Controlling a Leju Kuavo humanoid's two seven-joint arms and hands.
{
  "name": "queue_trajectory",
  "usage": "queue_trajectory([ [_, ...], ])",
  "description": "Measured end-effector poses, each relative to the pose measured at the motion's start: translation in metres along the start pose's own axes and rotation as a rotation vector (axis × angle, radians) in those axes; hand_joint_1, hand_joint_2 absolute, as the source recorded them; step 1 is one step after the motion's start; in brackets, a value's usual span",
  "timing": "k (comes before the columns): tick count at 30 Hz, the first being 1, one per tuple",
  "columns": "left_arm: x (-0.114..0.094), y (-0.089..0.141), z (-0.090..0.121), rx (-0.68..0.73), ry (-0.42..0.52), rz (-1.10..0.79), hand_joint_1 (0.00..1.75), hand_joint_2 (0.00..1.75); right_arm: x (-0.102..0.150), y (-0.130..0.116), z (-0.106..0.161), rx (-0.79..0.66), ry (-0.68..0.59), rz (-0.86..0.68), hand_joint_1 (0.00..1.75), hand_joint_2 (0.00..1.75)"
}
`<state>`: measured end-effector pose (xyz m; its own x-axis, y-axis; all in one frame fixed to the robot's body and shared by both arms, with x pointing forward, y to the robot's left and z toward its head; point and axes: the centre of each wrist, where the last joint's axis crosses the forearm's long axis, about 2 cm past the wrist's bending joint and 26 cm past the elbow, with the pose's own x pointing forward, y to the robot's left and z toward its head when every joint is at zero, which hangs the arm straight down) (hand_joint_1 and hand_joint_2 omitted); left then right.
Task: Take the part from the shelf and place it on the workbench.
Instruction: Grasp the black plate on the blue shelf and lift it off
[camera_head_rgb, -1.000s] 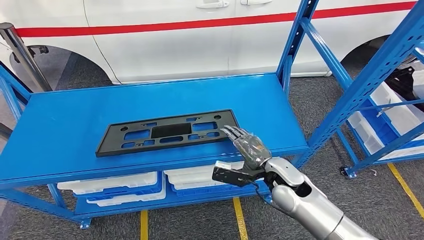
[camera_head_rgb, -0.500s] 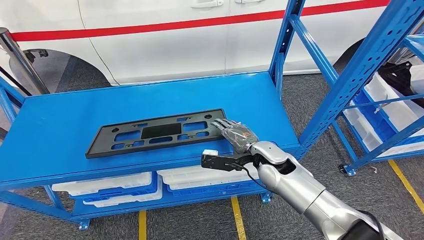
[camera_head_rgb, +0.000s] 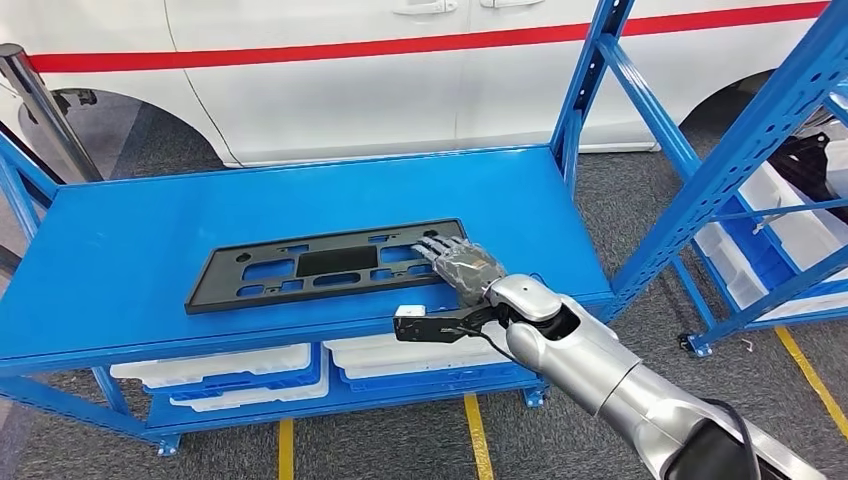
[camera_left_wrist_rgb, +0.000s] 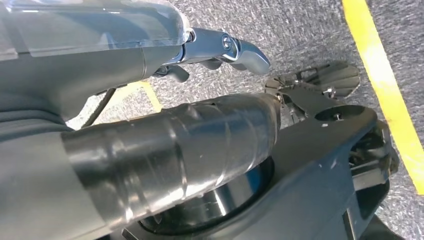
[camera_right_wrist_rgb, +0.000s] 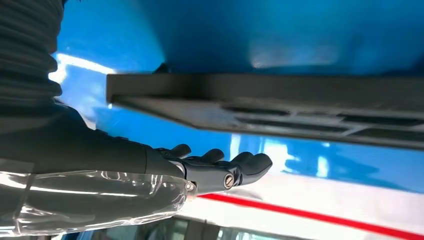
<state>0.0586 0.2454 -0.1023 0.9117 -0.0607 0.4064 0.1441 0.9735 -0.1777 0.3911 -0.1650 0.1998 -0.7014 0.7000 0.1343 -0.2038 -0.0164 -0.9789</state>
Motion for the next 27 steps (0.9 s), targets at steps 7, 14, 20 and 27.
queue_trajectory([
  [7, -0.003, 0.002, 0.001, 0.005, 0.02, -0.002, 0.0, 0.0, 0.006, -0.001, -0.007, 0.02, -0.032, 0.045, 0.0, 1.75],
  [14, -0.019, 0.013, 0.007, 0.026, 0.057, 0.034, 0.0, 0.0, 0.009, 0.002, -0.009, 0.04, -0.051, 0.055, 0.0, 1.75],
  [20, -0.023, 0.025, 0.009, 0.05, 0.068, 0.05, 0.0, 0.0, 0.009, 0.0, -0.01, 0.042, -0.058, 0.066, 0.0, 1.75],
  [27, -0.025, 0.027, 0.01, 0.058, 0.062, 0.054, 0.0, 0.0, 0.007, 0.002, -0.01, 0.05, -0.057, 0.076, 0.0, 1.75],
])
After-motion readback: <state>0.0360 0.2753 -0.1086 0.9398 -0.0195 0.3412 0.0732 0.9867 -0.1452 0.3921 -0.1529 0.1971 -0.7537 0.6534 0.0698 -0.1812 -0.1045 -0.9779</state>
